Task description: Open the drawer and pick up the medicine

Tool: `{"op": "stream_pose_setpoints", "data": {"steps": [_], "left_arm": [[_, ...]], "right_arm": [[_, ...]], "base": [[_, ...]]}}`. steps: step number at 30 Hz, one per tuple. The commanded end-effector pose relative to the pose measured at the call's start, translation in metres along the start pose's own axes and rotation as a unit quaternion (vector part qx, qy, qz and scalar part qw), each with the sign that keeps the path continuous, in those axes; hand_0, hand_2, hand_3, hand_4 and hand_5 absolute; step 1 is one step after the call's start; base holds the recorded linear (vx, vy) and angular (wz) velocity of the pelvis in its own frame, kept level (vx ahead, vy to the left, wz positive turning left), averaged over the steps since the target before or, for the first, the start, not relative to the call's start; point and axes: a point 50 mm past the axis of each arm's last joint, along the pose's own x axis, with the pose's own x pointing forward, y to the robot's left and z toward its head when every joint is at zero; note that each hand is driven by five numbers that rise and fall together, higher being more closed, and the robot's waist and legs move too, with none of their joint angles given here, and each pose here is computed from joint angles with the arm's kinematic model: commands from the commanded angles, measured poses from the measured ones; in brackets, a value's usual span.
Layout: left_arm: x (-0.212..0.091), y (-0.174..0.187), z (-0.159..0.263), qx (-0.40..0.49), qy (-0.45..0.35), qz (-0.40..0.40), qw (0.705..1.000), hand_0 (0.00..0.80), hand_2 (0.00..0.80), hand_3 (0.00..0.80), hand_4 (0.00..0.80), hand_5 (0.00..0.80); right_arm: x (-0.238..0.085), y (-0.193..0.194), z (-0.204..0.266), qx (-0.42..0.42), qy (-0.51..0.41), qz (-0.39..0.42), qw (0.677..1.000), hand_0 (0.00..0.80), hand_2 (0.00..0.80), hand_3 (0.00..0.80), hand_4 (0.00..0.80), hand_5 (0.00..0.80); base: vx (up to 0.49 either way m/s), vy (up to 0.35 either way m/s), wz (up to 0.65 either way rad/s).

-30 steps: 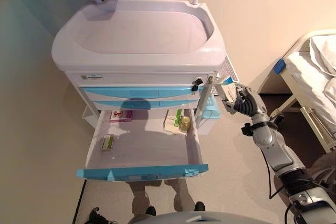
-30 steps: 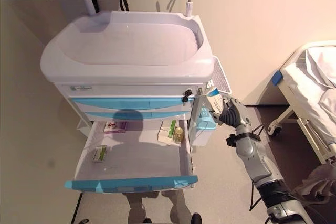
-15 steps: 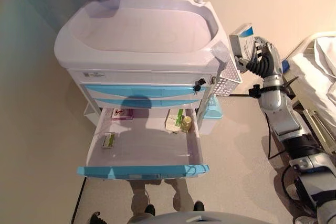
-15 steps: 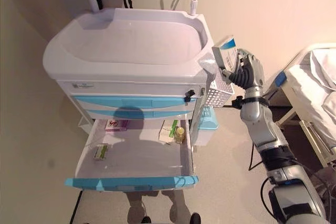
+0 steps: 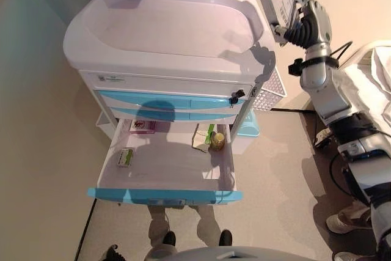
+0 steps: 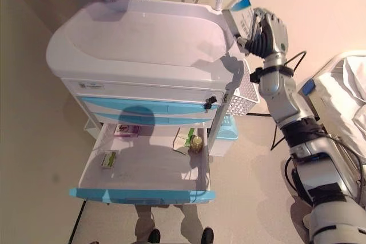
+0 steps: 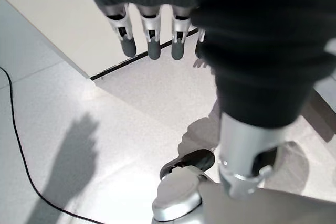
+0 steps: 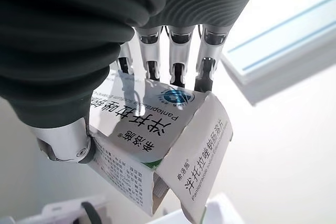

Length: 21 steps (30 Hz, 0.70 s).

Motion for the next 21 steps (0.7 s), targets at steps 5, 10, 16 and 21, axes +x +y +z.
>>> {"op": "stream_pose_setpoints", "data": {"steps": [5, 10, 16, 21], "left_arm": [[0.007, 0.035, -0.001, 0.040, 0.005, 0.048, 0.998, 0.000, 0.000, 0.000, 0.000, 0.000], [0.008, 0.041, 0.000, 0.048, 0.003, 0.056, 0.997, 0.000, 0.000, 0.000, 0.000, 0.000], [0.009, 0.045, -0.001, 0.056, 0.005, 0.063, 0.996, 0.000, 0.000, 0.000, 0.000, 0.000], [0.009, 0.051, -0.001, 0.052, 0.005, 0.071, 0.996, 0.000, 0.000, 0.000, 0.000, 0.000]], "right_arm": [[0.050, -0.028, 0.026, -0.073, -0.020, -0.016, 0.997, 0.800, 0.800, 0.800, 0.800, 0.800], [0.063, -0.024, 0.035, -0.109, -0.010, 0.002, 0.994, 0.800, 0.800, 0.800, 0.800, 0.800], [0.069, -0.015, 0.048, -0.121, -0.011, 0.021, 0.992, 0.800, 0.800, 0.800, 0.800, 0.800], [0.071, -0.007, 0.059, -0.116, -0.023, 0.040, 0.992, 0.800, 0.800, 0.800, 0.800, 0.800]], "base": [[-0.001, -0.006, 0.05], [0.000, -0.006, 0.11], [0.004, -0.004, 0.08], [-0.010, -0.007, 0.08]]}}
